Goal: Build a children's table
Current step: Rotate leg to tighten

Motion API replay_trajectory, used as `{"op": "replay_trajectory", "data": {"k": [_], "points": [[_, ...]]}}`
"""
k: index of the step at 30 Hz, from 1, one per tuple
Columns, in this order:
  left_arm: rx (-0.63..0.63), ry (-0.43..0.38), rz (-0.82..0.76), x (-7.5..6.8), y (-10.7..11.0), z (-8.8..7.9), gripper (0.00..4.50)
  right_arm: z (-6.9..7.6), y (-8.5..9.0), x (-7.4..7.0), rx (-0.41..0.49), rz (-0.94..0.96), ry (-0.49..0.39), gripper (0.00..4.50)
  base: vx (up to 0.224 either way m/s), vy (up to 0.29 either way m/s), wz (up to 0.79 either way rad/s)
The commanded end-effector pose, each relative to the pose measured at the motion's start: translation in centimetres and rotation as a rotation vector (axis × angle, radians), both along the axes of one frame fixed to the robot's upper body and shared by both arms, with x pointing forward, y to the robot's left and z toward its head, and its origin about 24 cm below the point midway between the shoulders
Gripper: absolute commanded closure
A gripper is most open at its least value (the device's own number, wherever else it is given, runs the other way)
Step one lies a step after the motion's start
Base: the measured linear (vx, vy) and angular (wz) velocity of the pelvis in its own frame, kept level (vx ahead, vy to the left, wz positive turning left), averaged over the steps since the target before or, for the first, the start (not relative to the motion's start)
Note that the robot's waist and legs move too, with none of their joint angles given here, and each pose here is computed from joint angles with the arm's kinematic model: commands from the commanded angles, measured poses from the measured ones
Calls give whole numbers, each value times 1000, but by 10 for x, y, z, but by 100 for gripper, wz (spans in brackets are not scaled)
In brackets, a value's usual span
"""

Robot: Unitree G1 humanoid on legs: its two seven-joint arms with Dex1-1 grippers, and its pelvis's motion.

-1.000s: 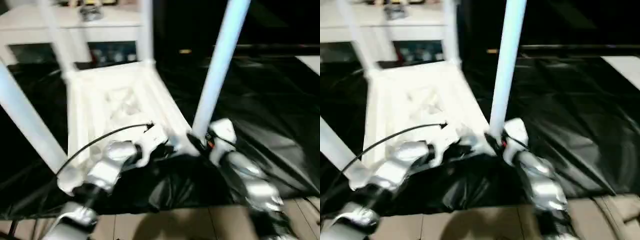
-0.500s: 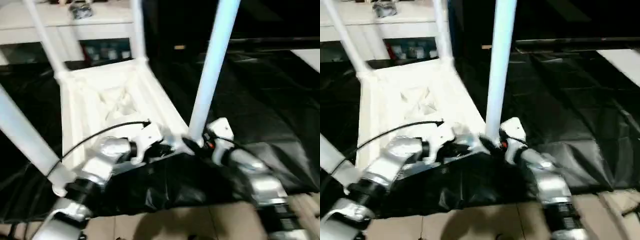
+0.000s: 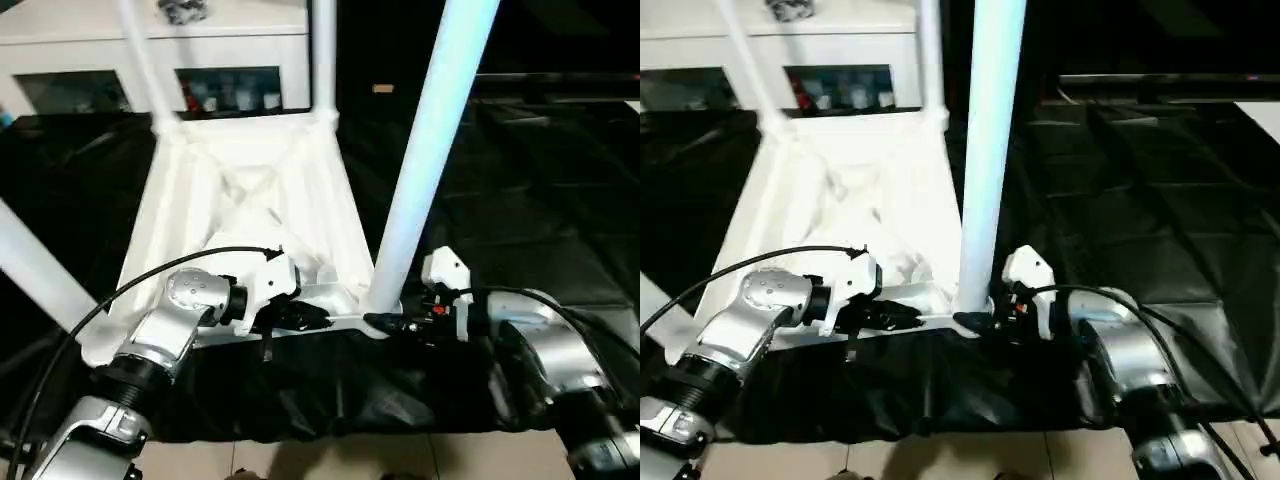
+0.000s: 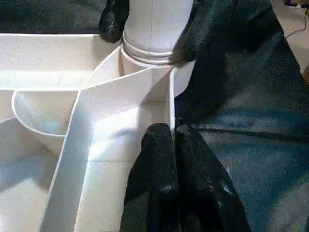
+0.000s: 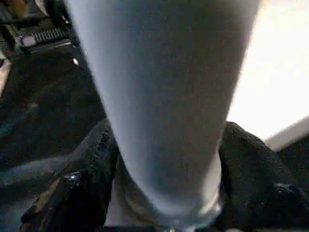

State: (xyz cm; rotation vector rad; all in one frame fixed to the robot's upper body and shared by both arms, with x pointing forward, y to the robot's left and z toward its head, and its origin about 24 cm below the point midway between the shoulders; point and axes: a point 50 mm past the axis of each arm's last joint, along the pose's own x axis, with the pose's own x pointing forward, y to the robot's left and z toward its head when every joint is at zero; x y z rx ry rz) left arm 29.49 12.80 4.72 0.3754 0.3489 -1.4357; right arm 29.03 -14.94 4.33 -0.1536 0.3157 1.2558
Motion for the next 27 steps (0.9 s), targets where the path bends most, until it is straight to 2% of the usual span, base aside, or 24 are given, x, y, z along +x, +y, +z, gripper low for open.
{"op": "replay_trajectory", "data": {"k": [1,4,5,8,10,13,20,23,27], "points": [[7,-18,-43,0,-5,4,450,2,6,1,16,35,-4,128,0,0,0],[14,-15,-43,-1,-5,3,450,2,10,1,30,58,3,128,0,0,0],[14,-15,-43,-1,-5,3,450,2,10,1,29,62,6,155,0,0,0],[17,-14,-44,-2,-4,2,450,0,9,0,20,81,14,168,0,0,0],[23,-11,-46,-2,-3,1,450,-3,7,-2,8,98,23,202,0,0,0],[32,-9,-46,-2,-1,1,450,-3,6,-2,6,105,25,214,0,0,0],[37,-9,-33,0,0,0,450,-4,7,-3,9,118,37,219,0,0,0],[37,-22,11,2,-1,-2,450,-10,12,-7,22,102,56,220,0,0,0],[19,-40,79,6,-10,-4,450,-21,23,-9,33,-29,66,220,0,0,0]]}}
